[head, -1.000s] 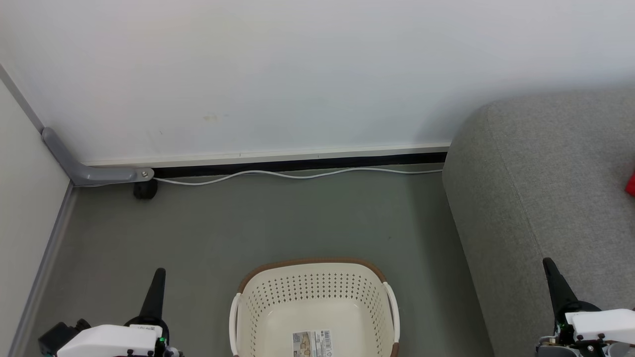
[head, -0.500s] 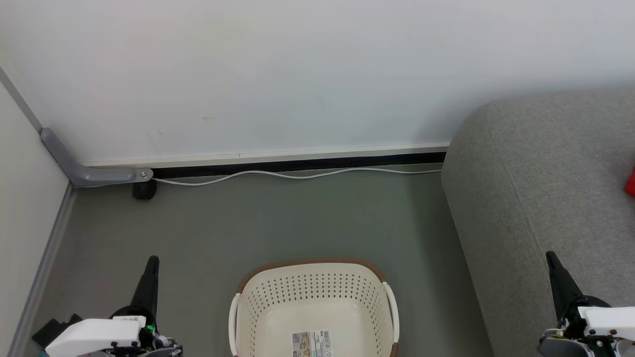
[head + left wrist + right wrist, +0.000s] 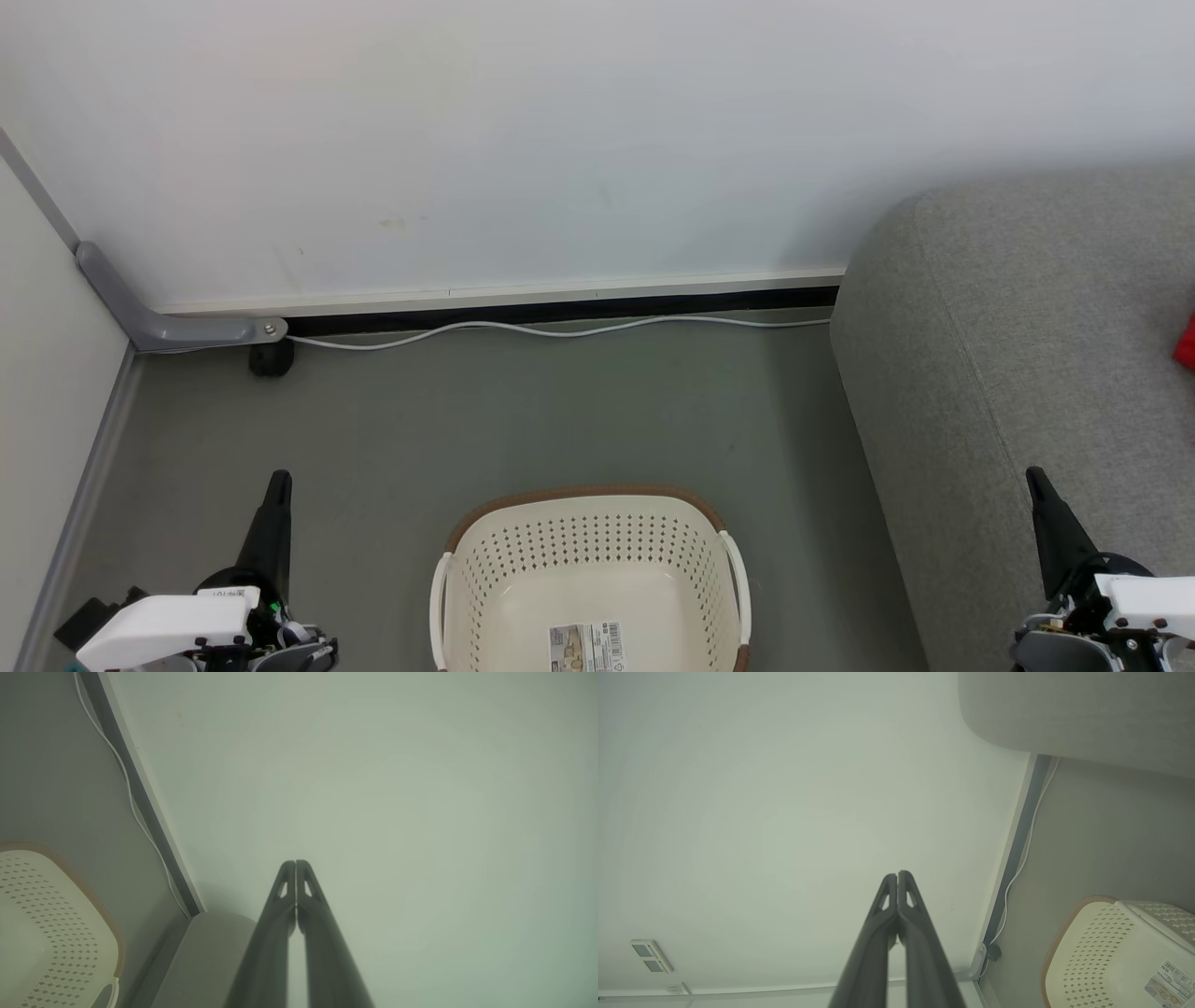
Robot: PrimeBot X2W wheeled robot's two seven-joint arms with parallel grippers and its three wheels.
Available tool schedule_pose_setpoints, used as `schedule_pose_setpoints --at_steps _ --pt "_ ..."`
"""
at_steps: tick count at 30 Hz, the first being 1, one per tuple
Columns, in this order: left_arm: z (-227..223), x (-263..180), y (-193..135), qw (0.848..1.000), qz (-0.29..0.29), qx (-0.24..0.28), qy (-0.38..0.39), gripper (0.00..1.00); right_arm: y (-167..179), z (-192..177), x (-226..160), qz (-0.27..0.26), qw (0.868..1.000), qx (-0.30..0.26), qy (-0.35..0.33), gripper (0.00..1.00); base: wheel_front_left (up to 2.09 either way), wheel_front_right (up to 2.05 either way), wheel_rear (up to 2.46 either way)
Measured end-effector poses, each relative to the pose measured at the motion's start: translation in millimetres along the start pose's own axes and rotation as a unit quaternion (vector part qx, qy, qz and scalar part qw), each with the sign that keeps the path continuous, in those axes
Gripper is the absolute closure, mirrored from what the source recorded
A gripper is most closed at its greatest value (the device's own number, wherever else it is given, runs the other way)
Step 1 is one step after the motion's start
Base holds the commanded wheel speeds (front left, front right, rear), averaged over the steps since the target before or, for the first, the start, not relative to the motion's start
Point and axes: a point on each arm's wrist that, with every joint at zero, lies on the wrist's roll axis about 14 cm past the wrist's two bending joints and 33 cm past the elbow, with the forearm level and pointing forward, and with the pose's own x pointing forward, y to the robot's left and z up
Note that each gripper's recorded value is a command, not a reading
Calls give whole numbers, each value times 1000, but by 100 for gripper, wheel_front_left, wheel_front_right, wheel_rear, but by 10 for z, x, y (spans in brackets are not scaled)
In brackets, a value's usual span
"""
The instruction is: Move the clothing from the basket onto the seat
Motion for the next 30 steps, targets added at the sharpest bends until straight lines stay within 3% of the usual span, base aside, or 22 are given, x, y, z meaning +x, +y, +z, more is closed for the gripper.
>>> schedule_pose_setpoints --at_steps 30 --pt "1 0 -1 1000 0 0 0 100 31 -3 18 4 1000 0 0 100 0 0 0"
